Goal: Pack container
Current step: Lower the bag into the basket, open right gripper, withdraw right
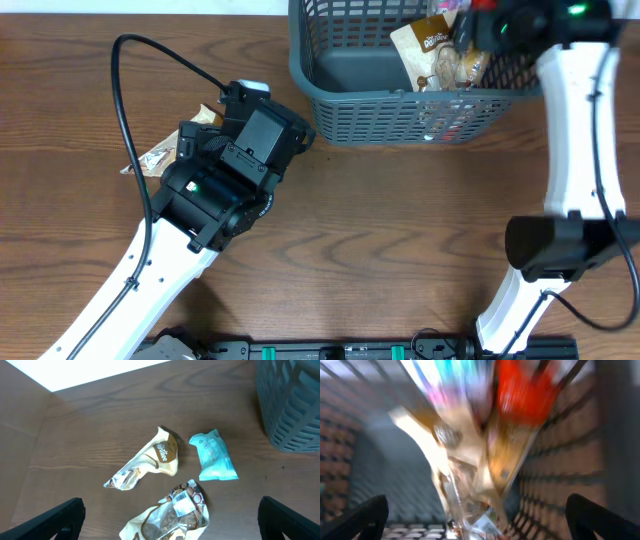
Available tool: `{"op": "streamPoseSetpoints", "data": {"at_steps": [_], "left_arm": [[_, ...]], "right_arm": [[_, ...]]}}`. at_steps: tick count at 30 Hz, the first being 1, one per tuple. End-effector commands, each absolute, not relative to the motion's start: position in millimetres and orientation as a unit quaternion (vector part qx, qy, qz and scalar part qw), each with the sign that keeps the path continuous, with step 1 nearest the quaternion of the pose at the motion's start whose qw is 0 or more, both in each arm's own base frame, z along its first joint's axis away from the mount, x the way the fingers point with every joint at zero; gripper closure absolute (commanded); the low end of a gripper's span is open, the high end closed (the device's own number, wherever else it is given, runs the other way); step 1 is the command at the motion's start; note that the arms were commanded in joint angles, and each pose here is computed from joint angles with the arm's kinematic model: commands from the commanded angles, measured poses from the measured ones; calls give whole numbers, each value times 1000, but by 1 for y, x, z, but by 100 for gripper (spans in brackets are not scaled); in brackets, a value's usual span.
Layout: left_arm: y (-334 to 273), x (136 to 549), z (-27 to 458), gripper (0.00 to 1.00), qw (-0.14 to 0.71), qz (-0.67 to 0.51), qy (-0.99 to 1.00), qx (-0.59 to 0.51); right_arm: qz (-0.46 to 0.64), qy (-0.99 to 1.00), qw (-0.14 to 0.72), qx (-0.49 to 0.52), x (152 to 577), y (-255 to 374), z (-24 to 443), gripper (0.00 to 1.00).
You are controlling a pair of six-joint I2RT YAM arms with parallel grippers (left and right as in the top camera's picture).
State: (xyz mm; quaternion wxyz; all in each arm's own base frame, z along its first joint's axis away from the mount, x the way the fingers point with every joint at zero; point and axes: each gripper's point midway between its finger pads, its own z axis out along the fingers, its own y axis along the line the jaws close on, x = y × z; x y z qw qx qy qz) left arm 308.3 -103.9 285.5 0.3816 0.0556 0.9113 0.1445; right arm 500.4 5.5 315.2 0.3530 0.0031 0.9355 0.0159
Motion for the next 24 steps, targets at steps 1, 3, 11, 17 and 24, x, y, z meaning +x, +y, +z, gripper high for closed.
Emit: {"op": "streamPoseSetpoints", "data": {"at_steps": [1,3,11,17,24], "left_arm": [[-115,306,283,1,372,112,919,65],[-121,304,280,1,364,93,924,73],[-127,313,287,1,384,72,918,61],[-67,344,315,1,464,79,863,-184],[5,325,266,1,338,4,814,-474]], "right_arm": [[12,879,476,33,478,-7,426,1],[3,852,521,61,455,-23,469,1],[-37,832,514,203,371,-104,489,1],[-44,842,465,270,357,-142,463,1],[-62,840,422,336,354,-172,439,1]]}}
